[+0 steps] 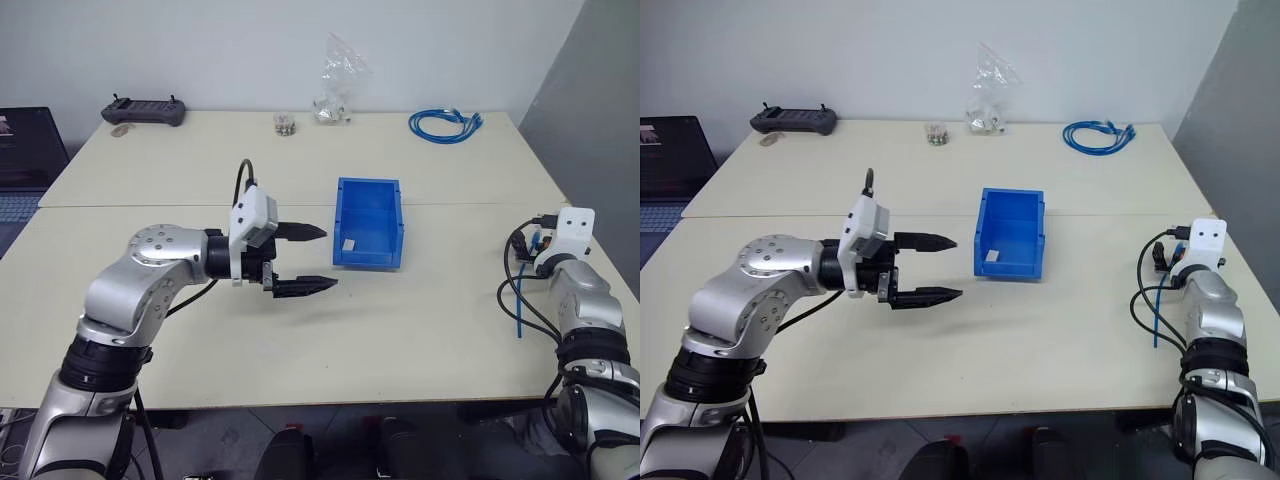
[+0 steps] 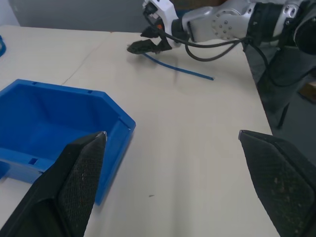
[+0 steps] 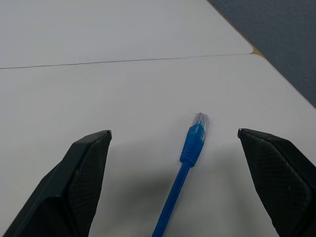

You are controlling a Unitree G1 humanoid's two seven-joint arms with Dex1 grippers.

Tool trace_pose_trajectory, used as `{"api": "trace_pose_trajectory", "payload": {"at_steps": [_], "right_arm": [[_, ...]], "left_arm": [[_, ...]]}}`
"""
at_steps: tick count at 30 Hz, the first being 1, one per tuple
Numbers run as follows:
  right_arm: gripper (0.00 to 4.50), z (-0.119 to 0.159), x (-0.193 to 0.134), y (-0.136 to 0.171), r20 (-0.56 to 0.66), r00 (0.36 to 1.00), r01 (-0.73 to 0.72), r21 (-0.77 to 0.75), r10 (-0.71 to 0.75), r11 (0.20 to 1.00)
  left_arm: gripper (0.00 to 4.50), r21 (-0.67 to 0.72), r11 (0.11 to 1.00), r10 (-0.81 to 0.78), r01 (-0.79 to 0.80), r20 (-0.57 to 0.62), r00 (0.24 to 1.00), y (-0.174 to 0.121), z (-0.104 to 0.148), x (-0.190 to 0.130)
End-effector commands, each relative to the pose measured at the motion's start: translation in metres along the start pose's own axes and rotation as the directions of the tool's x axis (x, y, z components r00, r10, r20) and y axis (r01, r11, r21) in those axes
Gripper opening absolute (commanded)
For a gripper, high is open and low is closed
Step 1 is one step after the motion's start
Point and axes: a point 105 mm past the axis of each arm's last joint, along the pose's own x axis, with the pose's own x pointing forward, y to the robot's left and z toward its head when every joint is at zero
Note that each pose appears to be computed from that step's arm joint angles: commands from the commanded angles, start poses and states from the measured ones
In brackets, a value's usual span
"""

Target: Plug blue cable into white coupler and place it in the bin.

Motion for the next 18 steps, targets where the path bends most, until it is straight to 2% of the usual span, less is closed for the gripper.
{"api": "trace_pose_trajectory", "payload": {"at_steps": [1, 9, 13, 18], "right_arm": [[4.36, 0.011, 0.006, -0.015, 0.012, 0.998, 0.056, 0.027, -0.056, 0.998], [4.36, -0.009, 0.01, -0.019, -0.102, 0.99, 0.116, 0.233, -0.094, 0.966], [4.36, -0.012, 0.012, -0.012, -0.105, 0.992, 0.099, 0.323, -0.068, 0.941], [3.43, -0.005, 0.014, -0.001, -0.076, 0.997, 0.054, 0.318, -0.032, 0.946]], "left_arm": [[4.5, 0.058, 0.998, -0.019, 0.019, 0.006, 1.0, 0.0, 0.006, 0.001], [4.5, 0.06, 0.998, -0.017, 0.018, -0.006, 1.0, 0.002, 0.003, -0.001], [4.5, 0.061, 0.998, -0.017, 0.018, -0.01, 1.0, 0.003, 0.002, -0.001], [4.5, 0.075, 0.996, -0.036, 0.039, -0.037, 0.999, 0.002, 0.0, -0.003]]}}
